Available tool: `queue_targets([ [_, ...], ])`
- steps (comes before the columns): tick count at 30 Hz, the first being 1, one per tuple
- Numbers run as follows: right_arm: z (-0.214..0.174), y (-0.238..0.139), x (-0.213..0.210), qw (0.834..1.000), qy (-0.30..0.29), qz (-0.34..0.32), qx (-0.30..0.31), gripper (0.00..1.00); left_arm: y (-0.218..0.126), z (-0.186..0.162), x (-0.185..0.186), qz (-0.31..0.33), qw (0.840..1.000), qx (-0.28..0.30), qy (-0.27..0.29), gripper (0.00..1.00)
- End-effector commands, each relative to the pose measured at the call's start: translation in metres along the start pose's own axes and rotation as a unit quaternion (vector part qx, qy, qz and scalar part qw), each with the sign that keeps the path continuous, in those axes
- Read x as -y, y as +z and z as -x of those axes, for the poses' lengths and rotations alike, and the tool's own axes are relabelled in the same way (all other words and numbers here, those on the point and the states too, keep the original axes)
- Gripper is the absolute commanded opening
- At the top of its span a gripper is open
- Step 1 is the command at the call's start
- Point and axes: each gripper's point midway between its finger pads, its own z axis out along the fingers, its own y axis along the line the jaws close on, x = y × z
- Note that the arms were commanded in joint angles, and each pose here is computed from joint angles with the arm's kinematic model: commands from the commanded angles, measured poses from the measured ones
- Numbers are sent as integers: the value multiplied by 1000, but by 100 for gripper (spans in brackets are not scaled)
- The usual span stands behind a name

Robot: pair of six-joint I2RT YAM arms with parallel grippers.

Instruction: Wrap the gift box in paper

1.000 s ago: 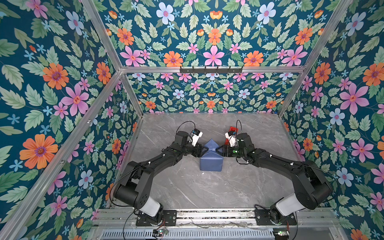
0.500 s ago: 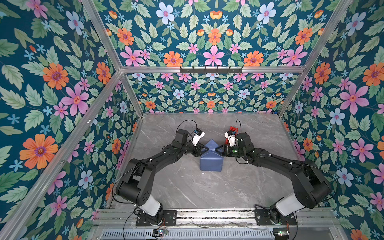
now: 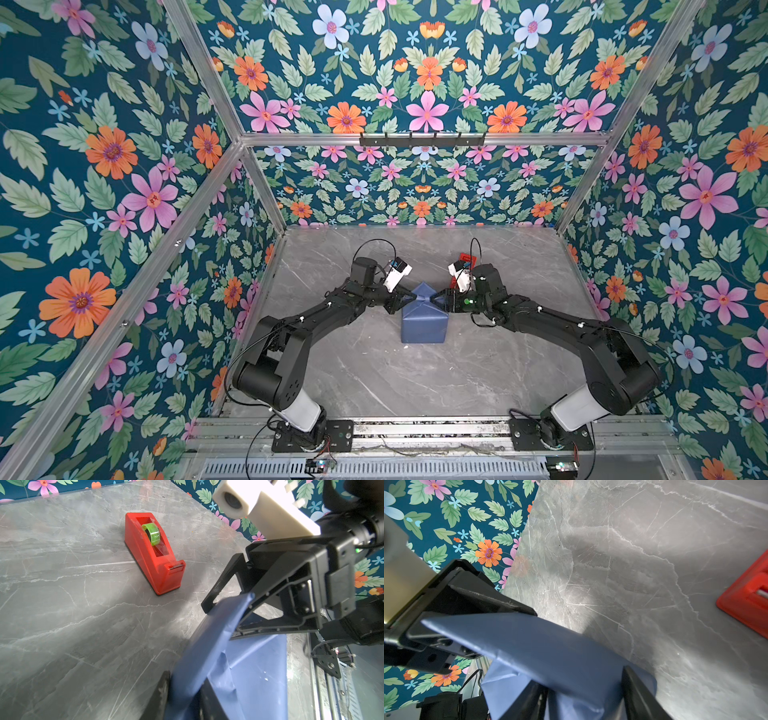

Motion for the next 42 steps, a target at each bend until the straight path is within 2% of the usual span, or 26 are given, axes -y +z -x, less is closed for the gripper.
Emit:
queue_targets([
  [1,-18,1,15,999,9,-30,-32,56,0,-1,9,-23,1000,-4,3,21],
  [12,-19,1,15,999,10,-32,-33,56,0,2,10,-27,1000,-2,0,8],
  [15,-20,2,17,999,11,-32,-34,56,0,1,11,-31,1000,-3,-1,7],
  [18,-19,2,16,999,11,-31,-33,56,0,3,12,-33,999,-1,2,14],
  [23,-20,2,16,999,10,-32,-34,56,-1,8,14,-38,999,7,8,31],
  [32,-20,2,16,999,11,-31,-34,56,5,19,13,-52,998,15,10,36],
  [34,-19,2,16,999,11,-32,-33,56,6,22,14,-58,998,17,12,34],
  [38,-20,2,17,999,10,-33,-34,56,7,28,16,-67,997,21,13,21],
  [42,-20,2,17,999,12,-32,-33,56,8,30,17,-72,997,22,14,13],
])
